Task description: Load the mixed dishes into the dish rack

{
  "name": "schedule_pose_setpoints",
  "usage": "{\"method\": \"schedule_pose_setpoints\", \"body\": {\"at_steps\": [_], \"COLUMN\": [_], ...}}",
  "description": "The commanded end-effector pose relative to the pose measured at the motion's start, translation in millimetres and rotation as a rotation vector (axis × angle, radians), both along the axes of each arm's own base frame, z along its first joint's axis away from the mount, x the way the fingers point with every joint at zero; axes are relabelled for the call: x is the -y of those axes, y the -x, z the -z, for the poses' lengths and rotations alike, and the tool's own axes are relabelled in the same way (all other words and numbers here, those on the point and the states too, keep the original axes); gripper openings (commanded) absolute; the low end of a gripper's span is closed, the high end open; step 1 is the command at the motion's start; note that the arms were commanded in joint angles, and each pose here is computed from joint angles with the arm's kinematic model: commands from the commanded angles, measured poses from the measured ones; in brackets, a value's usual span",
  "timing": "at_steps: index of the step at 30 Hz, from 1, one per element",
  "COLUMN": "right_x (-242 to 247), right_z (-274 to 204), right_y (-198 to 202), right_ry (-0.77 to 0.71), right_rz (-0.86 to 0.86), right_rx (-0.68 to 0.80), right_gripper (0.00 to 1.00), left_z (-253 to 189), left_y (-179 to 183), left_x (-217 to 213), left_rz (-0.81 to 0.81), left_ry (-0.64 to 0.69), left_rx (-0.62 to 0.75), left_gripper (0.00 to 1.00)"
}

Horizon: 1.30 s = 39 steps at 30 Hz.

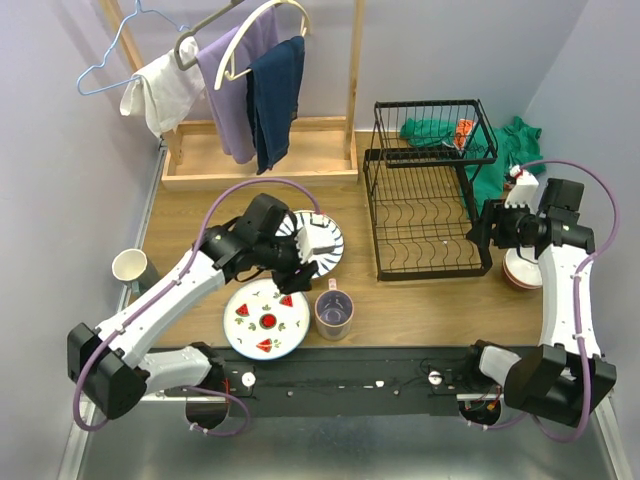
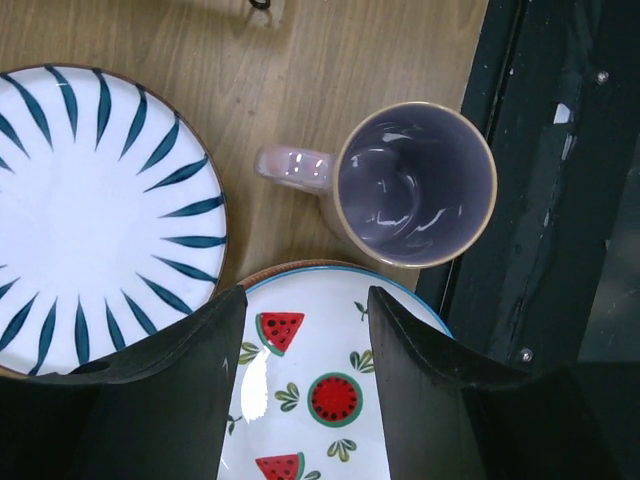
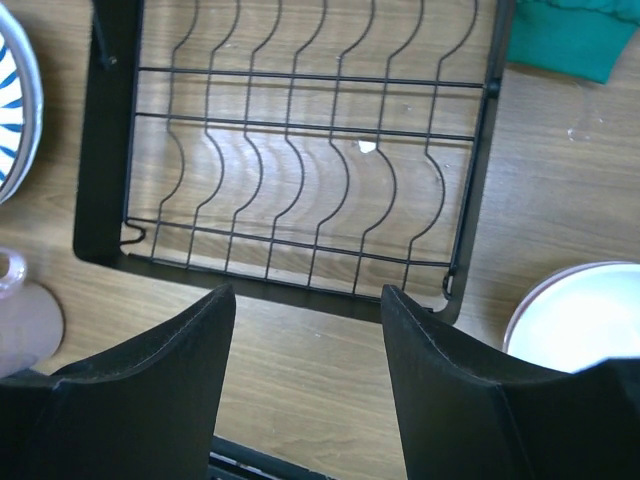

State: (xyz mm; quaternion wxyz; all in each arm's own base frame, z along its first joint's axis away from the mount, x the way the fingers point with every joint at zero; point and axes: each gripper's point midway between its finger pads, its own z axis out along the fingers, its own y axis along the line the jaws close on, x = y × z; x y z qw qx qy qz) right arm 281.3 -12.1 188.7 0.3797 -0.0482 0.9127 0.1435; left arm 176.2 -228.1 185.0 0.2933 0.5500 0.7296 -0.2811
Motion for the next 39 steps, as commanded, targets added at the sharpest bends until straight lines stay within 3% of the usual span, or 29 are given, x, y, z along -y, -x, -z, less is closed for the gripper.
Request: {"method": "schedule_pose_setpoints", "body": {"at_steps": [1, 4, 11, 16, 29, 35, 36, 38, 39], "right_x": [-8, -14, -21, -26, -38, -39, -38, -39, -41], "right_z": [-12, -16, -27, -41, -77, -82, -84, -85, -87], "right_y": [6, 11, 20, 26, 39, 40, 38, 34, 33], "right_ry": [0.006, -0.016, -0.032, -0.052, -0.08, -0.108, -0.111, -0.151, -0.168], "right_rz": [-0.043, -0.041, -0.055, -0.06, -0.046, -0.012, -0.005, 0.019, 0.02], "right_rx": [0.069, 0.087, 0.106, 0.116, 0.22, 0.211, 0.208, 0.194, 0.192], "right_gripper": [0.68, 0.68, 0.68, 0.68, 0.68, 0.68, 0.68, 0.68, 0.68], "left_z": [-8, -7, 12, 28, 79, 87, 88, 90, 89], "left_y": [26, 48, 72, 83, 61, 68, 70, 76, 77], "left_x": [19, 30, 49, 59, 74, 80, 79, 77, 77], "left_rz": [0.147, 0.283, 0.433, 0.454, 0.296, 0.328, 0.335, 0.347, 0.35], "left_ry": [-0.023, -0.054, -0.135, -0.17, -0.343, -0.351, -0.352, -0.353, -0.349], "left_rx": [0.029, 0.053, 0.085, 0.049, 0.038, 0.014, 0.008, -0.012, -0.015], "left_gripper": [0.59, 0.6, 0.61, 0.61, 0.6, 0.46, 0.34, 0.2, 0.07]}}
